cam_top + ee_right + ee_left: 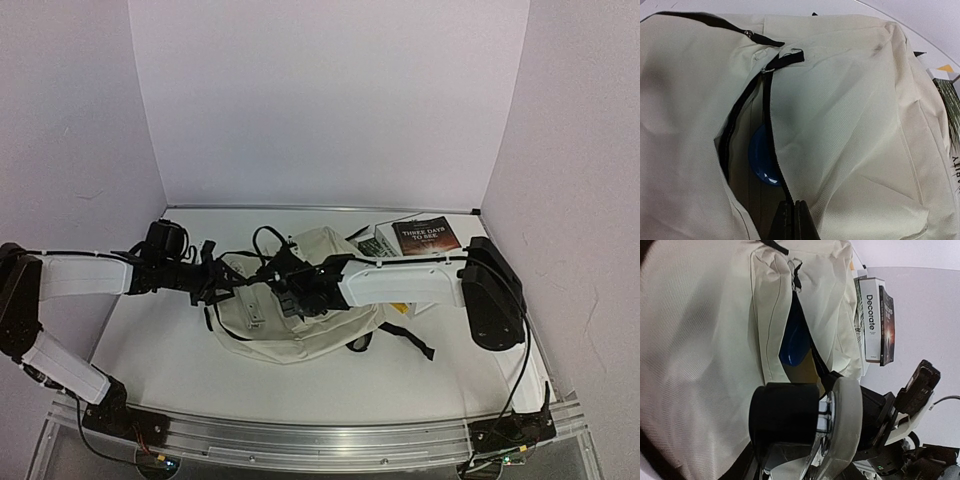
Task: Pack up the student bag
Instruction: Place the stationery in the student bag.
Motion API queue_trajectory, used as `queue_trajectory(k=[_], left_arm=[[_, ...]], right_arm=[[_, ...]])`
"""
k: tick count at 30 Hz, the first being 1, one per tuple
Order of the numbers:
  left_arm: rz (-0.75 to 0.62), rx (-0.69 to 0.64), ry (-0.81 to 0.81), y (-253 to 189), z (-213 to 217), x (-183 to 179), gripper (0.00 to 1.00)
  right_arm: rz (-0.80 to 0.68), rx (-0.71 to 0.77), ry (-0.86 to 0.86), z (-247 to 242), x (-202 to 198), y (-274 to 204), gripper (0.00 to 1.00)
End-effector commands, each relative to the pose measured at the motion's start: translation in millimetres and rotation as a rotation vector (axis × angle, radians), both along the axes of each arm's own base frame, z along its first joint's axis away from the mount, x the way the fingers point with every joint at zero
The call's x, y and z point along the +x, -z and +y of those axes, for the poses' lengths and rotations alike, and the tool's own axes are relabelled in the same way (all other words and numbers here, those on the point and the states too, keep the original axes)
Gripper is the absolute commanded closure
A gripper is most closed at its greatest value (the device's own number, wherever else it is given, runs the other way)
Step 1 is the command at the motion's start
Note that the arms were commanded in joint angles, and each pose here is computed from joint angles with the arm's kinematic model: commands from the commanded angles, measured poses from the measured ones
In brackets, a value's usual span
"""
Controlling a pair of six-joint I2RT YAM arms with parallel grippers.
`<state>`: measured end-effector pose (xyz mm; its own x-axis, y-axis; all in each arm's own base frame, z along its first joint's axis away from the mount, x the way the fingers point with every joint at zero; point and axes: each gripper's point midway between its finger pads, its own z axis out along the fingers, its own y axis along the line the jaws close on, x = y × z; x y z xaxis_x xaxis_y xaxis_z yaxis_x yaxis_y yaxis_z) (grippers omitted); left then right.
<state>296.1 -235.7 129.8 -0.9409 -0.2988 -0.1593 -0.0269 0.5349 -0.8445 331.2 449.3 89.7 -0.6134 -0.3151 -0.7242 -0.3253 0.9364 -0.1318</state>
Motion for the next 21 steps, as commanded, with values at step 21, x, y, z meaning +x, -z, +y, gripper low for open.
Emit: queue_trajectory(k=[21], left_arm=[[0.035, -0.187, 0.504, -5, -106, -22, 0.76]], right_arm=[[0.023, 0.501, -0.079, 17, 4, -78, 1.0]])
